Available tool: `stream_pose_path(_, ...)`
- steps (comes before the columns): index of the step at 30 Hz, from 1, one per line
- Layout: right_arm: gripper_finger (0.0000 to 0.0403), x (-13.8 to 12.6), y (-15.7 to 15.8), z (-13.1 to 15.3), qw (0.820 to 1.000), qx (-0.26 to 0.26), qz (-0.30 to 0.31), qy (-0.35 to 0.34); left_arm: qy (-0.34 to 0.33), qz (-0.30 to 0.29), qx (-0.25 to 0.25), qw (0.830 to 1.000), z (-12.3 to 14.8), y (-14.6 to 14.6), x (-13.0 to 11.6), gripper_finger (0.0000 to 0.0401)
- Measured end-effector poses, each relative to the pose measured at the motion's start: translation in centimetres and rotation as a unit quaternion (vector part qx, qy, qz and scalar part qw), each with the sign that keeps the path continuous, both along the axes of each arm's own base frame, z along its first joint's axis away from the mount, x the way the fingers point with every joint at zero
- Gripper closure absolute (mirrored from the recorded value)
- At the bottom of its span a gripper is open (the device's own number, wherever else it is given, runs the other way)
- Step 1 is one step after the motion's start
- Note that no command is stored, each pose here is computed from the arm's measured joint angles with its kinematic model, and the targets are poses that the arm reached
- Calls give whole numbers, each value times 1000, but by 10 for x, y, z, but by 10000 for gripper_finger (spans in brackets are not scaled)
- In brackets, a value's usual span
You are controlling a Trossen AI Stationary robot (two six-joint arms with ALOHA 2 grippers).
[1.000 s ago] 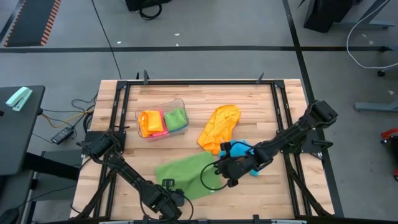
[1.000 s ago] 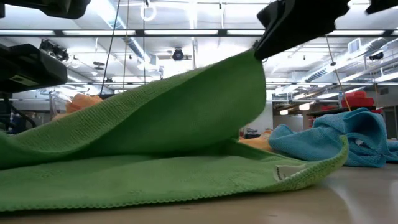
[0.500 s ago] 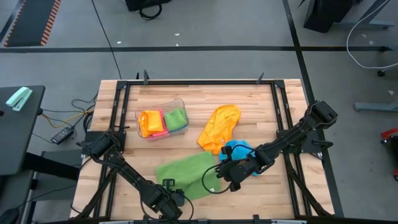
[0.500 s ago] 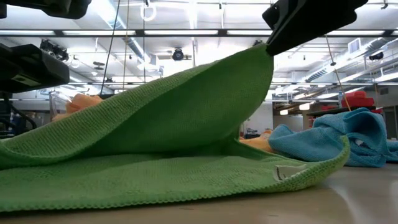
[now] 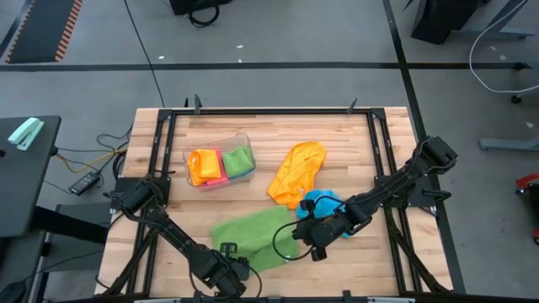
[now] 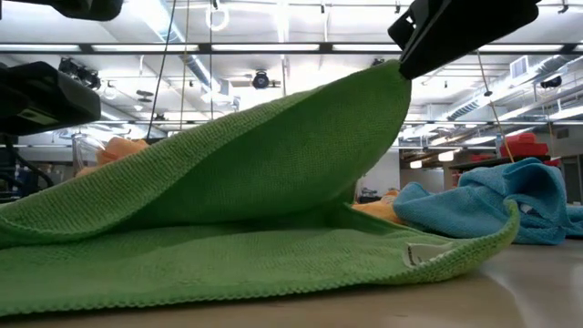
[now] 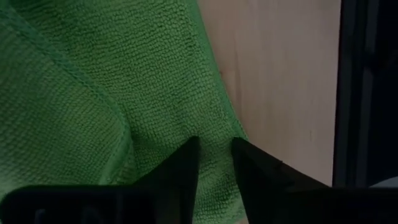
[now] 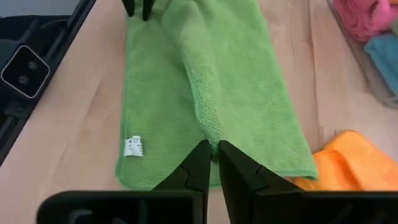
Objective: Fold microfiber towels
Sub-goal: Fold the green microfiber towel
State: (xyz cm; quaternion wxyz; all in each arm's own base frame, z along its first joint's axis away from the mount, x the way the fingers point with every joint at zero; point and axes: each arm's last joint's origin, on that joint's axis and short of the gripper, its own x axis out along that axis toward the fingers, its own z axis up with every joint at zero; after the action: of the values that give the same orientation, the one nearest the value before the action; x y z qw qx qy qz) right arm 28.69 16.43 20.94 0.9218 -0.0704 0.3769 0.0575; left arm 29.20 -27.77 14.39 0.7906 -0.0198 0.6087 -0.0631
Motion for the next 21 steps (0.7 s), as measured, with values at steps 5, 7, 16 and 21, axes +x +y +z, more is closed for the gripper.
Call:
stream_pose_path(5,363,-1,2,0,1000,22,12,10,-5,-3,-3,1000,3,-1,2,257)
stream_pose_path(7,363,-2,4,0,1000,22,18,9,-1,-4,1,1000,6,-2,2,248)
stream_pose_path(16,360,-7,11,-7,999,24,42,-14,-12,-14,-2,1000,19,-6,7,240)
stream_pose_path(21,337,-12,9,-21,999,33,40,-18,3,-10,12,1000,18,-2,5,250)
